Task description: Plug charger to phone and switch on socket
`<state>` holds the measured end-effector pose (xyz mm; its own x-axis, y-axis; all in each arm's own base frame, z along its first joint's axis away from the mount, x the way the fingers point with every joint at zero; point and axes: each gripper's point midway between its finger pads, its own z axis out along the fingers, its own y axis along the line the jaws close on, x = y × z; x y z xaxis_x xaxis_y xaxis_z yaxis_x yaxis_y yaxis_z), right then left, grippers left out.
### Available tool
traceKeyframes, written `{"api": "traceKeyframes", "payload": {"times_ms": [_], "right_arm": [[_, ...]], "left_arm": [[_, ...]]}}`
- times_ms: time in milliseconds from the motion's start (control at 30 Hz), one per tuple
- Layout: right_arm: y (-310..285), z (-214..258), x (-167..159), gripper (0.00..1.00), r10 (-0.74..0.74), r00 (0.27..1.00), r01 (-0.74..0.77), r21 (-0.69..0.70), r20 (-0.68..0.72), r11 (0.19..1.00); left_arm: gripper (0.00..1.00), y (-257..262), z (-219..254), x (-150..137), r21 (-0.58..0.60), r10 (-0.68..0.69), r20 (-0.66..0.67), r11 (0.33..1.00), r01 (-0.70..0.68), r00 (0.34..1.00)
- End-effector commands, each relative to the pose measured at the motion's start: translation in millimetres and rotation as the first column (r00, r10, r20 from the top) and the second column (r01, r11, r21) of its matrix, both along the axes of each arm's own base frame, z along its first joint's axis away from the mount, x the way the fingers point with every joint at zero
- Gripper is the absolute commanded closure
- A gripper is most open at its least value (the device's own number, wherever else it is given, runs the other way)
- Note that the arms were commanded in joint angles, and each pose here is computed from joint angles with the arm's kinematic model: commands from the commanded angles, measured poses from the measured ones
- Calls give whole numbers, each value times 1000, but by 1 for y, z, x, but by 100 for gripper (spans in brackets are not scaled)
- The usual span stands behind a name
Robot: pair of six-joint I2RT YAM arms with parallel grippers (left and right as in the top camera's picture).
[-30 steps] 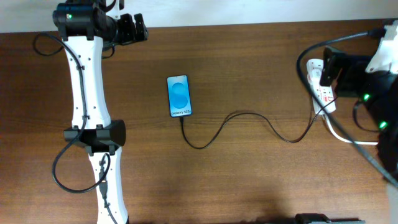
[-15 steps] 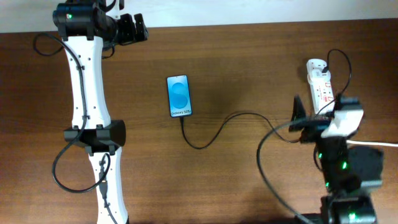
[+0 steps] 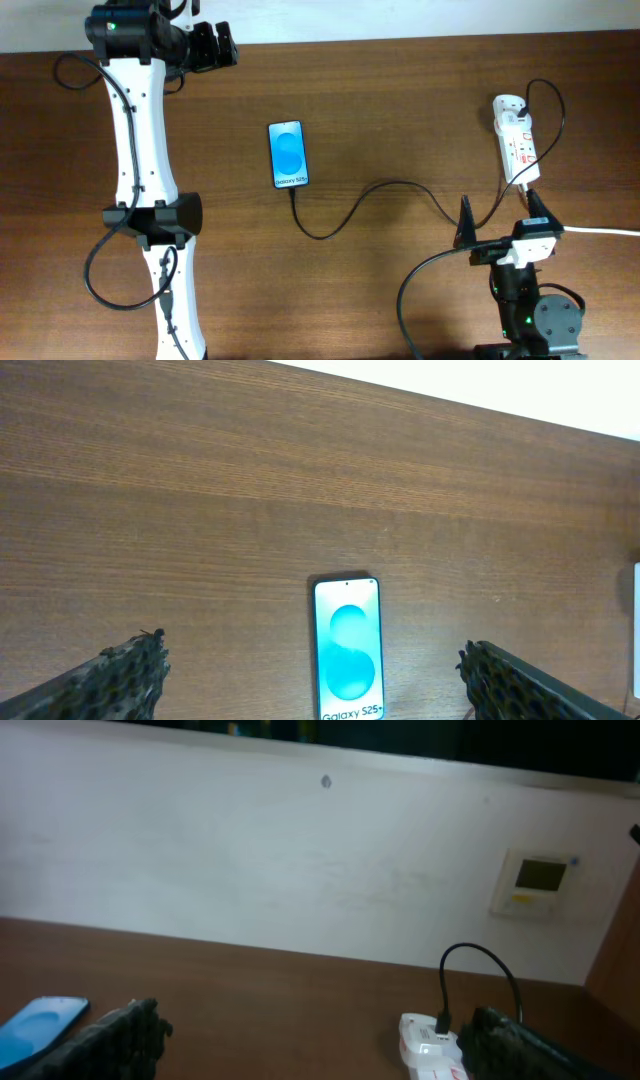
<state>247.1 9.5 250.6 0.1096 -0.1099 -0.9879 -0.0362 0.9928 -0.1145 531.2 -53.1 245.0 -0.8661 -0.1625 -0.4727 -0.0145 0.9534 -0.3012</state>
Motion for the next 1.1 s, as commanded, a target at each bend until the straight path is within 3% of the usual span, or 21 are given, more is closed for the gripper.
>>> {"api": "traceKeyframes", "payload": {"times_ms": [0, 600, 733, 1067], "right_arm": [[20, -6, -5, 2, 95, 995, -90, -162, 25, 983], [29, -57, -4, 2, 145, 989, -146, -182, -18, 972], [32, -90, -5, 2, 168, 974, -191, -150, -155, 970], [32, -91, -5, 2, 167, 973, -190, -151, -157, 970]], "left_arm": [[1, 0, 12, -3, 5, 3, 24, 1000, -3, 1000], [1, 0, 12, -3, 5, 3, 24, 1000, -3, 1000], [1, 0, 12, -3, 5, 3, 24, 1000, -3, 1000], [1, 0, 12, -3, 5, 3, 24, 1000, -3, 1000]]}}
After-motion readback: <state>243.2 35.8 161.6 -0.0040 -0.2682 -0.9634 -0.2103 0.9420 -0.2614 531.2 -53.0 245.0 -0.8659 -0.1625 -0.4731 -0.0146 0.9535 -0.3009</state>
